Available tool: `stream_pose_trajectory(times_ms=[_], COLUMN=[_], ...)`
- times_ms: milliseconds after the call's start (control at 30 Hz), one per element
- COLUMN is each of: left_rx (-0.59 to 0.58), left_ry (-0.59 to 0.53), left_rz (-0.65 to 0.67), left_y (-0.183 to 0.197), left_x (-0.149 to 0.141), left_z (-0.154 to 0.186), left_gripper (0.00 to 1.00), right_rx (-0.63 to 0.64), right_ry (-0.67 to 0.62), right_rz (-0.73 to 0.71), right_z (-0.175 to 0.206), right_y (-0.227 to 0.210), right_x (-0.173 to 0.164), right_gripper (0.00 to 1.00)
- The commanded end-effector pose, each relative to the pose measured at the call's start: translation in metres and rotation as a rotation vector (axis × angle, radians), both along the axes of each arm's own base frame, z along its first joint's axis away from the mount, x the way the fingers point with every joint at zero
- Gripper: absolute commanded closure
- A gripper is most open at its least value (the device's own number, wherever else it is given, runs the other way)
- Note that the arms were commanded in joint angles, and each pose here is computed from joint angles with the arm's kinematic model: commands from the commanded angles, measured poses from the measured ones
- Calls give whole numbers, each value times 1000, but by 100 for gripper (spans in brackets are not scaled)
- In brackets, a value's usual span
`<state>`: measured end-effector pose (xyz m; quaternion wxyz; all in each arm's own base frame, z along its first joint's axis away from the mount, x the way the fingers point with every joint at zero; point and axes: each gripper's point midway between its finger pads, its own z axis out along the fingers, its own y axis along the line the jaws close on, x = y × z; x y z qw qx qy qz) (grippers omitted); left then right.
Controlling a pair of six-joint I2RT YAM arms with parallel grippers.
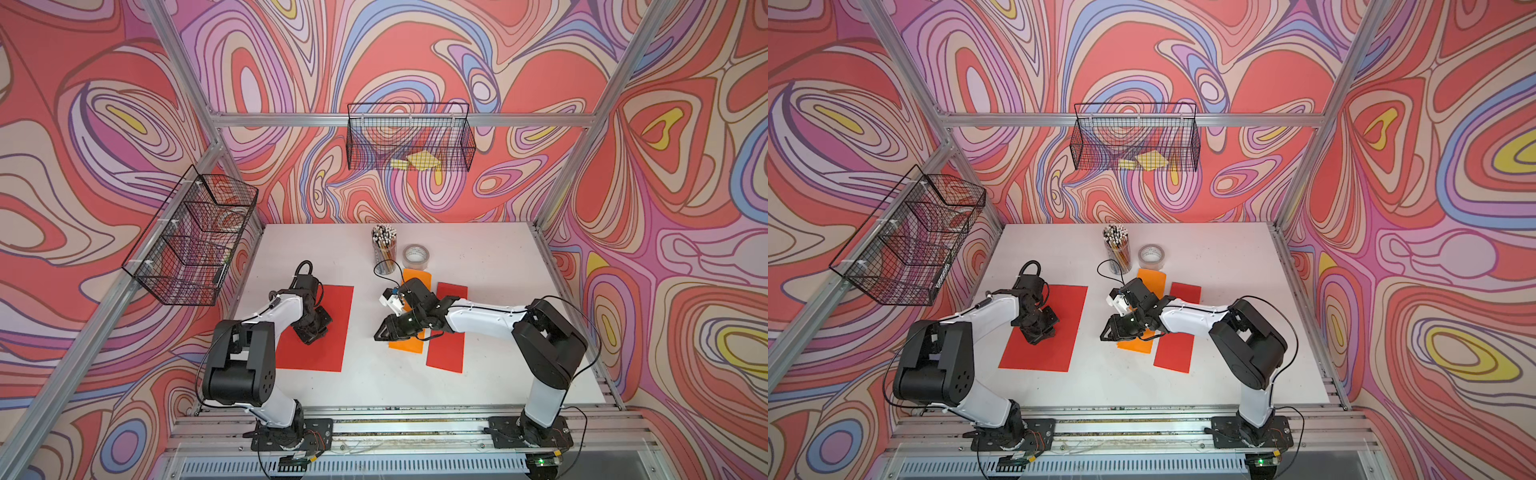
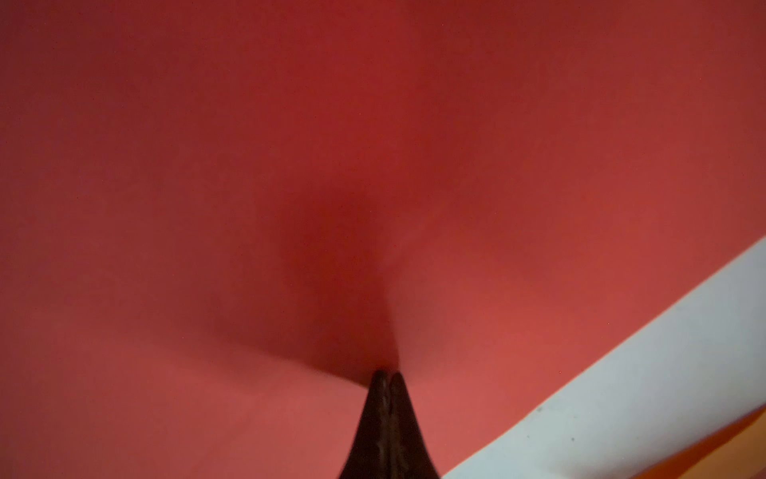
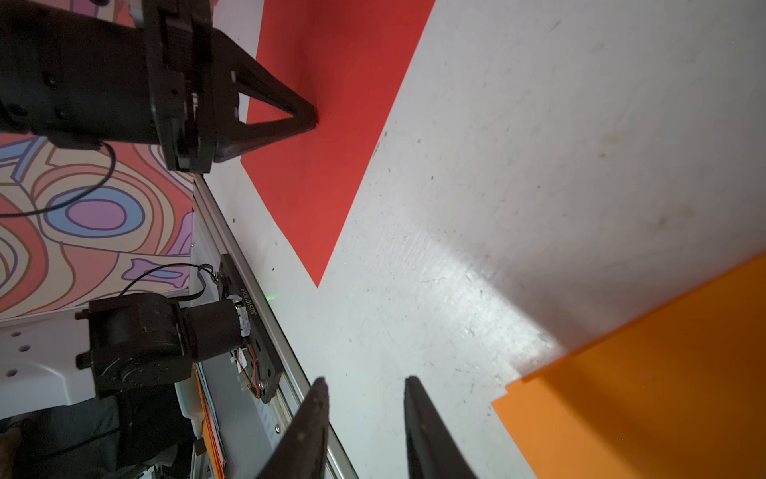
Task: Fold the rectangular paper in half along the long edge
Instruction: Move the paper at the center of the board.
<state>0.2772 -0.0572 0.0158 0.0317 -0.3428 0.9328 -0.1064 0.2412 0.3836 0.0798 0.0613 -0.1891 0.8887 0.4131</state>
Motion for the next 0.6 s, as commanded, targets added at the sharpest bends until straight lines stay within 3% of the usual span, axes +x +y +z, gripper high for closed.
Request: stream_pose_trajectory(times_ms=[0,467,567], left_rx=[-71,-208,-184], left_ry=[45,-71,-114], left_rz=[-2,-76,-85], left_y=[-29,-103,-102], left_x=[-9,15,19], left_z=[-7,15,28], left_gripper=[100,100,100], right_rx=[-35,-65,-73], right_ry=[-12,-12,-17], right_rz=[-22,-46,-53], right_z=[-7,-17,-18], right_y=[-6,-14,-16], right_x=[-1,-1,0], right_gripper=[67,65,65])
